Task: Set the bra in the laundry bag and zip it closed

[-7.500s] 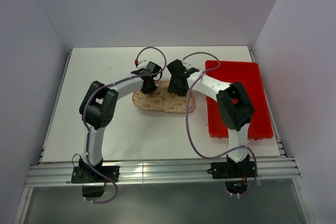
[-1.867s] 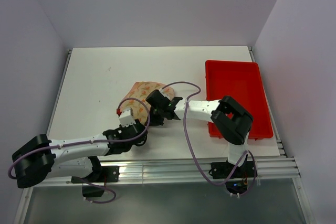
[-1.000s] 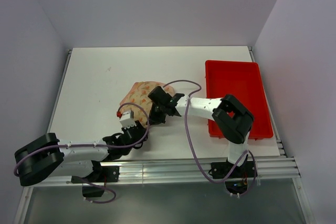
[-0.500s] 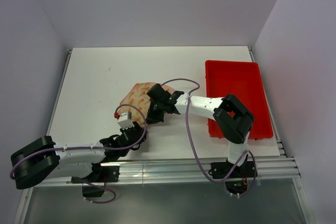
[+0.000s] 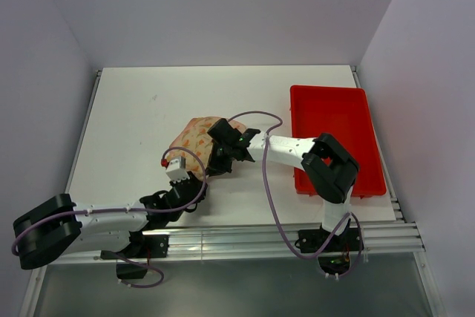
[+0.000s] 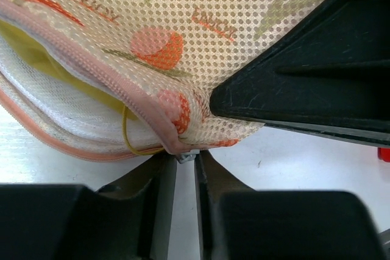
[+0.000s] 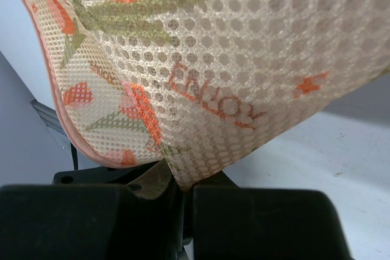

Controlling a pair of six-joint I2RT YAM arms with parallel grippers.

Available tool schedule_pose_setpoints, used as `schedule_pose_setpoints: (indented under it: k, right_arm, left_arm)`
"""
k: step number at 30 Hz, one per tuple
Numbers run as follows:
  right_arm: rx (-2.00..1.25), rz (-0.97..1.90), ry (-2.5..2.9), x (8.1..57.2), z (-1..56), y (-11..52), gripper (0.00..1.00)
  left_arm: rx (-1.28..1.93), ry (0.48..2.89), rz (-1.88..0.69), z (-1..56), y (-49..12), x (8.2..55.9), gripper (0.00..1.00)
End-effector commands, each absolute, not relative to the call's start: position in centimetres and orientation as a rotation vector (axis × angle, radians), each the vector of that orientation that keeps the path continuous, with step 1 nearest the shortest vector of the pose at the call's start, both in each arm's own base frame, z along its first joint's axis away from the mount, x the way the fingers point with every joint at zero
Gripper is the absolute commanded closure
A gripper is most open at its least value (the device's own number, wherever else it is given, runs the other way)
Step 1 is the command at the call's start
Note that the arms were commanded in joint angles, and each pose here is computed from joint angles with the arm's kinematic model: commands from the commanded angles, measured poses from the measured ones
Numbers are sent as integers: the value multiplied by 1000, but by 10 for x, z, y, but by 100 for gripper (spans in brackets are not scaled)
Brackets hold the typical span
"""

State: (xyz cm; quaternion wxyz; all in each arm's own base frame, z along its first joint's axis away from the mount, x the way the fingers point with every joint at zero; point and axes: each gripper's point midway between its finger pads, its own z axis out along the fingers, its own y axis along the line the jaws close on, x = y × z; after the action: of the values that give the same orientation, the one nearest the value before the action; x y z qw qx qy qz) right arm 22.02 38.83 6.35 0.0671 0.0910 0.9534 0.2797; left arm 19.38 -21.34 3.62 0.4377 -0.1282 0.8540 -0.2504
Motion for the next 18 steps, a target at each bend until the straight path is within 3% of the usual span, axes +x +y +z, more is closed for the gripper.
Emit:
schedule_pose_setpoints:
  k: [1, 6, 13, 18]
  right_arm:
    - [249, 869, 2849, 225, 80, 391, 100]
    - [252, 858, 2852, 225, 78, 390, 100]
    - [253, 829, 2849, 228, 74, 387, 100]
    - [244, 755, 2842, 233, 66, 377, 100]
  left_arm:
    - [-336, 2086, -647, 43, -216, 199, 78]
    - [-336, 2086, -644, 44, -214, 200, 83]
    - [-357, 2110, -630, 37, -208, 196, 100]
    - [-373, 2136, -633, 29, -201, 189, 100]
